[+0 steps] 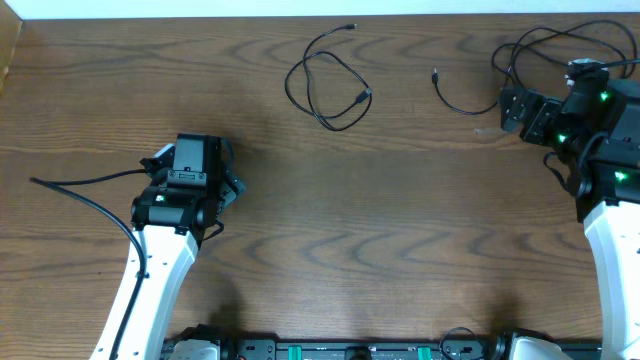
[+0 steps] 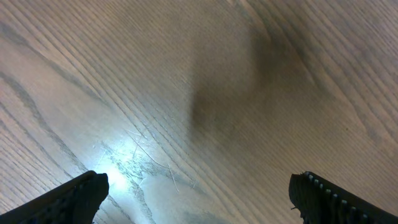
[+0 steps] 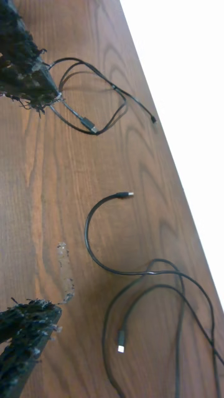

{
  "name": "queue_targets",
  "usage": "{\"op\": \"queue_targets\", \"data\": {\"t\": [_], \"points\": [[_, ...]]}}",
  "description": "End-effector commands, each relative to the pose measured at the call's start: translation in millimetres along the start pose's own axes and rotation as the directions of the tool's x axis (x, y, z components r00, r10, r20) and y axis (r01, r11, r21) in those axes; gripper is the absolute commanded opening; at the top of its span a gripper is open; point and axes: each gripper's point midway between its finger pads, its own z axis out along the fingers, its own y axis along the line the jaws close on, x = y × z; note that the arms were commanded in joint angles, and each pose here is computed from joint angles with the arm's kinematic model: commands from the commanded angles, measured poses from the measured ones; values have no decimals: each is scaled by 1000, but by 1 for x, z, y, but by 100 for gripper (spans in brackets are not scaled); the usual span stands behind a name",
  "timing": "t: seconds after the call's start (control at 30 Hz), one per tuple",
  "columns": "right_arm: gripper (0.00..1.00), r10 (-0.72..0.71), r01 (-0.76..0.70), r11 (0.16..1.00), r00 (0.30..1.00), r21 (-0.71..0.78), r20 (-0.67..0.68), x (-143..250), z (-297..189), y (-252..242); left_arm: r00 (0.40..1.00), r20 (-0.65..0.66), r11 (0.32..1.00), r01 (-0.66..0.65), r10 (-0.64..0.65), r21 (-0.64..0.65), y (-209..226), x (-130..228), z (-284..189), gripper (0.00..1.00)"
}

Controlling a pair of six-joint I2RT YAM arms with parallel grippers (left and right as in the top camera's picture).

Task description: Untangle cables

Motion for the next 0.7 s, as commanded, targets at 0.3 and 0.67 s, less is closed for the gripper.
{"op": "queue_targets", "data": {"t": [0.3,0.67], "points": [[99,31,-31,1000,999,3,-38,9,-3,1,1000,26,1000,1,-1,-10,0,-8,-3,98],[99,56,-54,998,993,22,-104,26,-4,-3,1000,26,1000,1,-1,-10,0,-8,-3,98]]}}
